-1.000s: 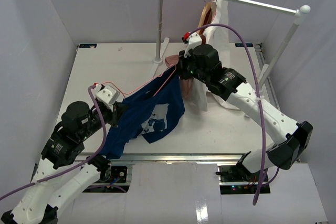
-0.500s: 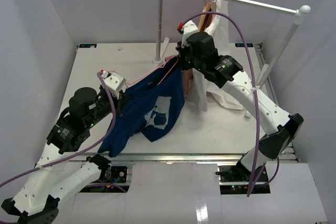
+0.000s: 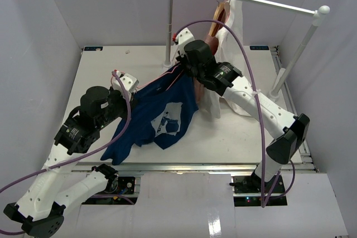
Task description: Place the t-shirt on the hanger
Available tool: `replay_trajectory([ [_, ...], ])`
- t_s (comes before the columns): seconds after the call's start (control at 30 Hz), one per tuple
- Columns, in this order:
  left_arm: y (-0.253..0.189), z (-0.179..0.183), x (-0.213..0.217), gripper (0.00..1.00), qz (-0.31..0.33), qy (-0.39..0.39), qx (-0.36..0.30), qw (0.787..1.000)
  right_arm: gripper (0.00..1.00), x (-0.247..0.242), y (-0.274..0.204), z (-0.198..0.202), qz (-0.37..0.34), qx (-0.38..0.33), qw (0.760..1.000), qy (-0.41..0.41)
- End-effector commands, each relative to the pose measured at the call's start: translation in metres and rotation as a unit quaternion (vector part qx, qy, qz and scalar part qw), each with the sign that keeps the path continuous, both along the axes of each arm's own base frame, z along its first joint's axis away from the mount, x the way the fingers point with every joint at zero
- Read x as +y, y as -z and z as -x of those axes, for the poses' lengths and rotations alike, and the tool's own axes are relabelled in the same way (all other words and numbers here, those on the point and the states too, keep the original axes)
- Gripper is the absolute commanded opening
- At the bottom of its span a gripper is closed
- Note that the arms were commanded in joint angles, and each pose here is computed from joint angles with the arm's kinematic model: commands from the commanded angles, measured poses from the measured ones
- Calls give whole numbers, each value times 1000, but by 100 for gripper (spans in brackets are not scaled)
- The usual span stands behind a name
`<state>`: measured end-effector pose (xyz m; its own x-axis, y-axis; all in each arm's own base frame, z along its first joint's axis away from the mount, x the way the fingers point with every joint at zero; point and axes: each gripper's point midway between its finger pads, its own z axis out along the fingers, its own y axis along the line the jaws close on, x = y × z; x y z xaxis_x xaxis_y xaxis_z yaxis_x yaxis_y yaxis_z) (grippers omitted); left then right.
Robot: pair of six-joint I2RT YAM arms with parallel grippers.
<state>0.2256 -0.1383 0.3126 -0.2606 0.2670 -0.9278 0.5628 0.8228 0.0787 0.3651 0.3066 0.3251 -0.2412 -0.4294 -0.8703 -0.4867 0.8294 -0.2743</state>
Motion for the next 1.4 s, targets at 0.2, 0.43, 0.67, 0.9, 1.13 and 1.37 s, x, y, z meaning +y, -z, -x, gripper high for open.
replay_trajectory([
  [0.2, -29, 8, -24, 0, 46, 69, -33, 996, 8, 47, -19, 23, -9, -18, 998, -60],
  [0.43, -5, 22, -39, 0, 60, 123, -14, 990, 8, 54, -19, 65, -59, 14, 990, -123],
  [0.67, 16, 22, -45, 0, 61, 132, 7, 989, 8, 75, -28, 119, -109, 54, 966, -228],
  [0.9, 15, 30, -56, 0, 75, 168, 10, 983, 8, 81, 0, 167, -148, 125, 934, -299],
  [1.13, 10, 45, -65, 0, 91, 211, 13, 973, 34, 70, -2, 194, -134, 120, 915, -361],
  [1.37, 8, 62, -69, 0, 96, 252, 17, 963, 53, 60, -62, 207, -147, 36, 894, -421],
])
